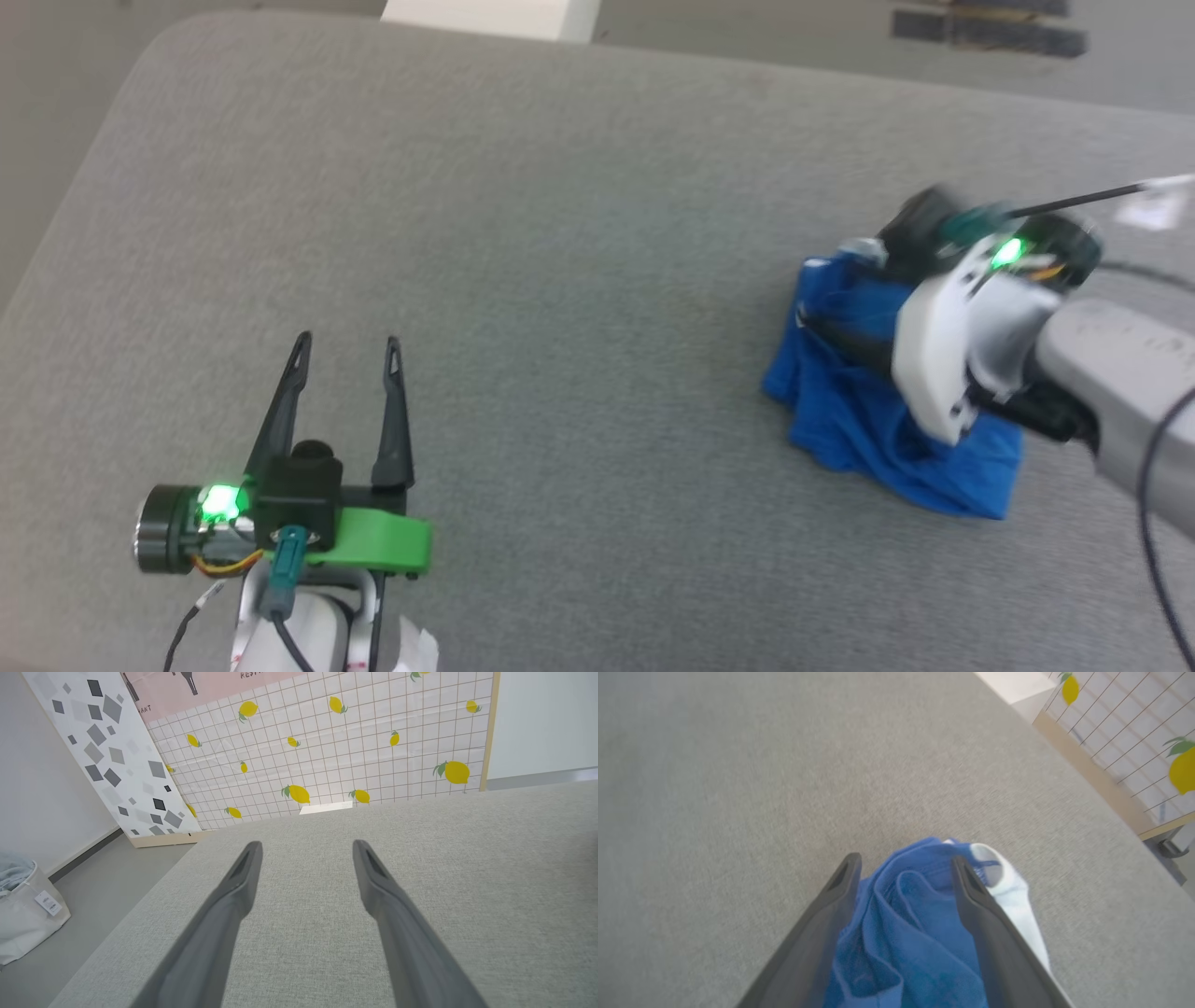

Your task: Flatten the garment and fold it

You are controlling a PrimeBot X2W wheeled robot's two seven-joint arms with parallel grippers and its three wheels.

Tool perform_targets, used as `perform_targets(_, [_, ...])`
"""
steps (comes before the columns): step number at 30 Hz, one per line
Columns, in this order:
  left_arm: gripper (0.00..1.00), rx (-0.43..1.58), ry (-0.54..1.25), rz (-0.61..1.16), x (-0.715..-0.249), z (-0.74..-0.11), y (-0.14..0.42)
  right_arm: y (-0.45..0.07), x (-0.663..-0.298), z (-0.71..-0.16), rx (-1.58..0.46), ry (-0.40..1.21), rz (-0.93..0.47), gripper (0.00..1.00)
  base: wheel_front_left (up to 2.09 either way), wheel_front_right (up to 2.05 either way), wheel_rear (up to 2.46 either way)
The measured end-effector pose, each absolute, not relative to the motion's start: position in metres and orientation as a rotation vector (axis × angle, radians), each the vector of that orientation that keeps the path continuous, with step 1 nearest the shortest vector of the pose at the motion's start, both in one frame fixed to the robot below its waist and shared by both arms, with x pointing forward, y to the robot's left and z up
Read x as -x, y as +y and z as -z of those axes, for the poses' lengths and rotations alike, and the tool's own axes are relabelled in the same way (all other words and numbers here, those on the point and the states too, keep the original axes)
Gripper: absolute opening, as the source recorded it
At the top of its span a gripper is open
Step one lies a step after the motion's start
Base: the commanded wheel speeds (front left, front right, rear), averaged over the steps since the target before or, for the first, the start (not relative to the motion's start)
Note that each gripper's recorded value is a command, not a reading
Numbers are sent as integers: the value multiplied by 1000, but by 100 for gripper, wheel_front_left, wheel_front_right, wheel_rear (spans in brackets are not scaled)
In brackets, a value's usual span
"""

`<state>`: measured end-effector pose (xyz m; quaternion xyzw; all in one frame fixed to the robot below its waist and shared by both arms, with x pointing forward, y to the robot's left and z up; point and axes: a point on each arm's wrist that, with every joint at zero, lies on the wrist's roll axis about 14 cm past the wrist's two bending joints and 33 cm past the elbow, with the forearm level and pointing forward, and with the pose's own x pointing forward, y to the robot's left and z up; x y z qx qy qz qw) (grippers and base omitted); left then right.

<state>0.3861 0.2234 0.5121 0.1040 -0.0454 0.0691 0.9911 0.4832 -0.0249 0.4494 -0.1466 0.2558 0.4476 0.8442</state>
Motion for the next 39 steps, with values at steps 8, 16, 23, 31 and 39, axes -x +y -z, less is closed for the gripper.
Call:
perform_targets(8, [100,-208,-110,-82,-386,-515,208,-84,-520,-556,230,28,-712,100,0,0,0])
perform_targets(16, [100,-177,-143,-7,-392,-523,181,-170,-504,-620,171,-240,-394,100,0,0,0])
perform_targets(23, [100,-168,-179,31,-393,-533,167,-215,-441,-626,78,-365,-157,100,0,0,0])
perform_targets(31, [100,-162,-196,38,-384,-540,165,-220,-389,-582,10,-292,-45,100,0,0,0])
perform_targets(39, [100,-165,-176,29,-372,-535,170,-210,-362,-550,-20,-205,-26,100,0,0,0])
